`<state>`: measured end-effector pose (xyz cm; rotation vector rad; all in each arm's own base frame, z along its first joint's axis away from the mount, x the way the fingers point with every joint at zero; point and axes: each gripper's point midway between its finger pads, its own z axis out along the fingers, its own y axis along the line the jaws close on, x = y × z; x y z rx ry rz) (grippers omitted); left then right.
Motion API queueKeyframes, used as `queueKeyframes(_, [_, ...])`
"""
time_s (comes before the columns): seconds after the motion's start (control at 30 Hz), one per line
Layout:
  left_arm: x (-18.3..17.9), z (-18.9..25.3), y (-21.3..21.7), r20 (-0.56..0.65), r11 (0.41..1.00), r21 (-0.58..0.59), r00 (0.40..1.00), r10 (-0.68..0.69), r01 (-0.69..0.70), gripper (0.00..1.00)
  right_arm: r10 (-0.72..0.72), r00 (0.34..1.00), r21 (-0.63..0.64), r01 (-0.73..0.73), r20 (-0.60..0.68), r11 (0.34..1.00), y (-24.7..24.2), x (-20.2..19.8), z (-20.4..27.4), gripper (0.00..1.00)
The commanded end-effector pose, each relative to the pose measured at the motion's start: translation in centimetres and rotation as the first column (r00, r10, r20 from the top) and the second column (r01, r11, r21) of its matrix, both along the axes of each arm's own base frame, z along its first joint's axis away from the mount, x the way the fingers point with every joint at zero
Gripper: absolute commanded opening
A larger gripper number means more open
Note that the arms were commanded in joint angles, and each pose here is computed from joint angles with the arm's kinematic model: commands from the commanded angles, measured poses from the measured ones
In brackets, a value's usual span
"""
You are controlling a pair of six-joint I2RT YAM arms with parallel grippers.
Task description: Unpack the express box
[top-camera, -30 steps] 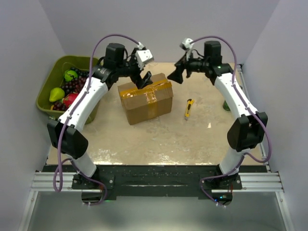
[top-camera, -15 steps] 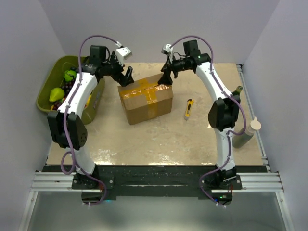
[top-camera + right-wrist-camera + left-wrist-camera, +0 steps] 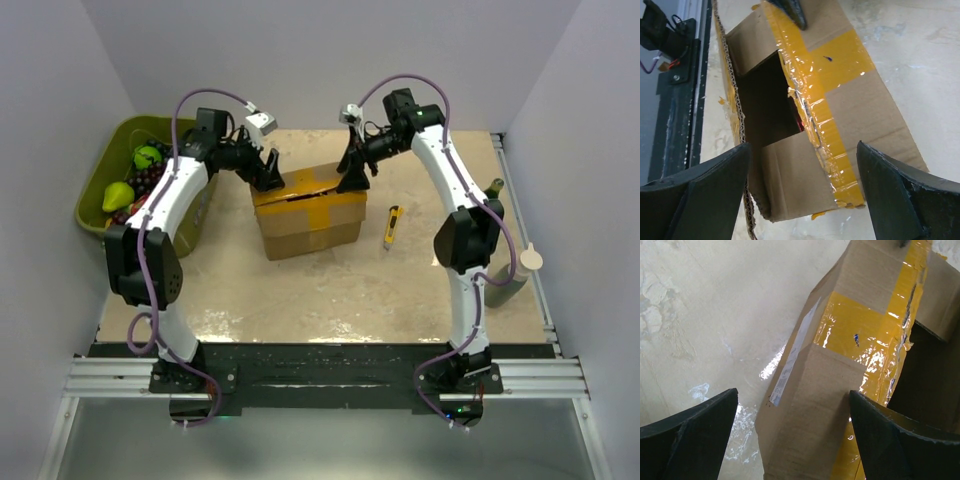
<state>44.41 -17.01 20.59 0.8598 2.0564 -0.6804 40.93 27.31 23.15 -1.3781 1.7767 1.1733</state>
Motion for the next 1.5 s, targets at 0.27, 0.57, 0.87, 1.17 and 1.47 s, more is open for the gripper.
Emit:
queueKeyframes(0.27, [2.9,-3.6,0.3,-0.07,0.993,-0.005,0.991,0.117,-0.117,0.91,0.143,0.987,-0.082,-0.137,0.067,0.987,-1.0,-8.7,3.4,0.85])
queueKeyframes(0.57, [3.3,-4.8,-0.4,-0.118,0.992,-0.04,0.986,0.116,-0.122,0.88,0.177,0.982,-0.132,-0.168,0.061,0.977,-0.7,-12.0,3.6,0.86])
queueKeyframes(0.87, [2.5,-3.3,-0.9,-0.094,0.991,-0.088,0.991,0.094,-0.102,0.87,0.007,0.969,-0.062,0.008,0.248,0.998,0.9,-6.6,8.7,0.89])
queueKeyframes(1.17, [0.9,-4.0,-1.0,-0.12,0.984,-0.122,0.986,0.113,-0.127,0.86,0.061,0.993,-0.165,-0.043,0.105,0.985,2.6,-5.6,3.1,0.97])
queueKeyframes(1.47, [0.7,-4.6,-0.5,-0.119,0.984,-0.097,0.983,0.139,-0.151,0.86,0.253,0.964,-0.292,-0.221,0.077,0.931,3.0,-14.3,2.1,0.84])
